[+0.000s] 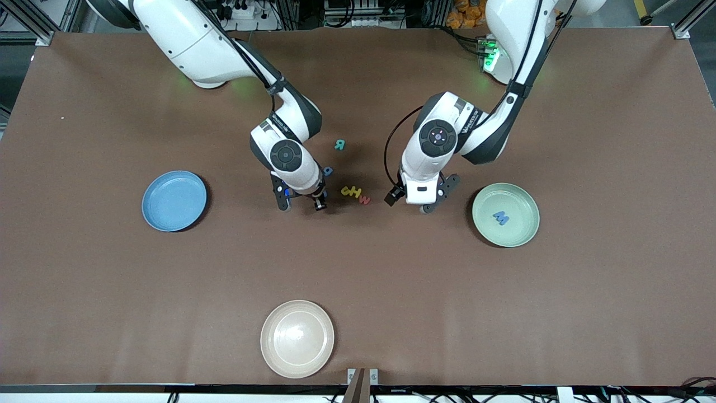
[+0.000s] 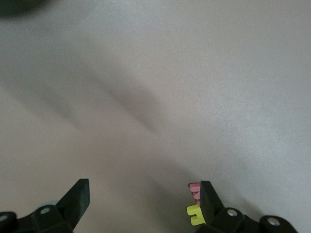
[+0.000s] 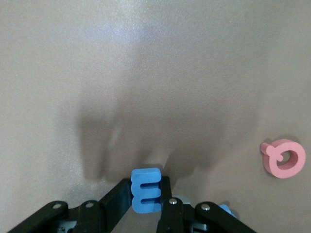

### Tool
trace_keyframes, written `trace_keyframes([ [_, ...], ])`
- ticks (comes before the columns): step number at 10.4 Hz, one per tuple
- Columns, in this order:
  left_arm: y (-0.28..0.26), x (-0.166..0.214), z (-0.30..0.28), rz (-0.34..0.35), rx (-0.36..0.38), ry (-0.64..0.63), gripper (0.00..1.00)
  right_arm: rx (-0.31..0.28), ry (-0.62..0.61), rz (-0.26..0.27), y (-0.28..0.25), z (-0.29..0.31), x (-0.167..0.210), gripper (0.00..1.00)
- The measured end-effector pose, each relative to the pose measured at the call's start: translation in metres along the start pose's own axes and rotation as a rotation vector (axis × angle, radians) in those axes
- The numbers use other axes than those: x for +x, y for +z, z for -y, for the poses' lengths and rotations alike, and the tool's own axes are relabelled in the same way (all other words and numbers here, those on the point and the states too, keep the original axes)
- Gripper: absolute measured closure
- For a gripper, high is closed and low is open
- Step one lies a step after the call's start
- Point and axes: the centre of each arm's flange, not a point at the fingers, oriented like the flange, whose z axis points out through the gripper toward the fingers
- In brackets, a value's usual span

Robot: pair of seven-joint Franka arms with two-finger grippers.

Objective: Sort upper and lower case letters into plates
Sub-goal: 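Carry the blue E onto the blue plate and open the right gripper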

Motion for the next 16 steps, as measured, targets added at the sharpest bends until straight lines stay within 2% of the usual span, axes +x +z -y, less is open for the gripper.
trace_keyframes([
  [1, -0.001, -0.005, -0.008, 0.01, -0.023, -0.085, 0.0, 0.0, 0.0, 0.0, 0.0, 0.0, 0.0, 0.69],
  [2, 0.003, -0.028, -0.033, 0.014, -0.053, -0.16, 0.0, 0.0, 0.0, 0.0, 0.0, 0.0, 0.0, 0.69],
  [4, 0.022, -0.071, -0.061, 0.021, -0.067, -0.185, 0.0, -0.003, -0.03, -0.006, -0.005, 0.003, 0.008, 0.69],
  [6, 0.026, -0.065, -0.066, 0.018, -0.071, -0.197, 0.0, -0.031, -0.117, -0.023, -0.028, 0.009, 0.035, 0.69],
  [8, 0.021, -0.058, -0.068, 0.017, -0.082, -0.206, 0.0, -0.085, -0.205, -0.038, -0.054, 0.011, 0.072, 0.69],
  [10, 0.024, -0.065, -0.068, 0.021, -0.08, -0.197, 0.0, -0.153, -0.317, -0.022, -0.076, 0.008, 0.126, 0.69],
  [12, 0.037, -0.075, -0.067, 0.021, -0.063, -0.183, 0.0, -0.196, -0.467, 0.064, -0.098, -0.008, 0.205, 0.69],
  [16, 0.063, -0.082, -0.064, 0.021, -0.03, -0.203, 0.0, -0.199, -0.753, 0.169, -0.101, -0.066, 0.367, 0.69],
])
